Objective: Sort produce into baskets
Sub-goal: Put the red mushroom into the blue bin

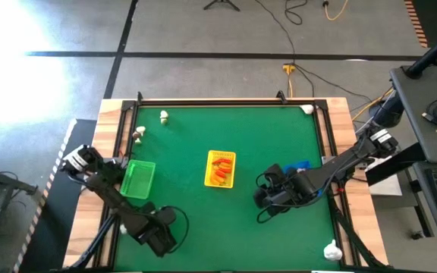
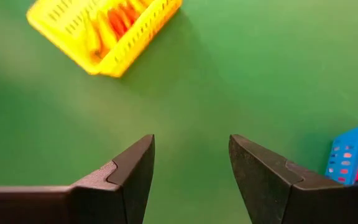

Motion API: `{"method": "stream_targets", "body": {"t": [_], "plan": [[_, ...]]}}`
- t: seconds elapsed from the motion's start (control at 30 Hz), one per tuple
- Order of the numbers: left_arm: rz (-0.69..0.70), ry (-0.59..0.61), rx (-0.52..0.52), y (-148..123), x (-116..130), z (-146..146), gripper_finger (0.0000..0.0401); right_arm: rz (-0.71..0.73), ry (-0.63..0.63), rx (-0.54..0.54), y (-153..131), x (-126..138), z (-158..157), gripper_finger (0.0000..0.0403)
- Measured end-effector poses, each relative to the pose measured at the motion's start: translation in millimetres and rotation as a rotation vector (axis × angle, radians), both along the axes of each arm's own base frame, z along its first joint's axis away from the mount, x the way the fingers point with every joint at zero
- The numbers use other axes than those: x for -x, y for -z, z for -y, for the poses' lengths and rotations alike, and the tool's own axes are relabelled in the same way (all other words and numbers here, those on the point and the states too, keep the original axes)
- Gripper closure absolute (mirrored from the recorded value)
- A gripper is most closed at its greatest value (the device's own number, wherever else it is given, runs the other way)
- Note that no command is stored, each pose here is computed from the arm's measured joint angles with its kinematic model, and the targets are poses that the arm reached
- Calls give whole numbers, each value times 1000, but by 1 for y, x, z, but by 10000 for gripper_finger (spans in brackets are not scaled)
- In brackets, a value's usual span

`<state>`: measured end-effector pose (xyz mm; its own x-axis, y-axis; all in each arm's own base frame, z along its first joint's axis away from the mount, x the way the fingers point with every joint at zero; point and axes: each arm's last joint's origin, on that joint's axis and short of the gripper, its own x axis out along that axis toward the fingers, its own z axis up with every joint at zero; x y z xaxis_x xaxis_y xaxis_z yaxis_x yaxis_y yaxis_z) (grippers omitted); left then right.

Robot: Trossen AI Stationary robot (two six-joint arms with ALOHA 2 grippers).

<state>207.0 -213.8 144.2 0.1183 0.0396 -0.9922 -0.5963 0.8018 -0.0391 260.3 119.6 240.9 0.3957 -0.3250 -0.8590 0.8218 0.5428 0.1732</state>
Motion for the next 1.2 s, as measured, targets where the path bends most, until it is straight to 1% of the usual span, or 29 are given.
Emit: {"method": "stream_targets", "body": {"t": [0.1,0.2,0.27,0.37,0.47,0.57,0.63,0.73,0.83,0.97,1.07,1.2], "plan": [[18,10,-8,0,-5,-3,337,-32,-43,-44,0,0,-2,204],[53,33,-24,-1,-14,-9,365,-66,-118,-83,-3,2,-6,204],[101,78,-19,-2,-24,-13,368,-74,-176,-92,-6,3,-12,204],[200,151,6,-5,-44,-19,361,-74,-280,-81,-10,8,-26,204],[305,150,12,-4,-67,-31,357,-86,-368,-63,-9,18,-44,204],[404,154,11,2,-94,-47,356,-114,-427,-51,1,30,-63,204],[479,203,-2,8,-113,-55,355,-122,-461,-42,11,38,-76,204],[562,281,-36,15,-142,-59,355,-102,-517,-32,26,46,-95,204],[567,322,-60,23,-169,-57,354,-80,-556,-14,41,47,-111,204],[515,388,-99,27,-199,-45,354,-82,-560,63,64,44,-122,204],[414,412,-130,27,-212,-38,348,-94,-588,90,79,37,-126,204],[332,532,-188,15,-218,-27,324,-38,-621,121,93,20,-129,204]]}}
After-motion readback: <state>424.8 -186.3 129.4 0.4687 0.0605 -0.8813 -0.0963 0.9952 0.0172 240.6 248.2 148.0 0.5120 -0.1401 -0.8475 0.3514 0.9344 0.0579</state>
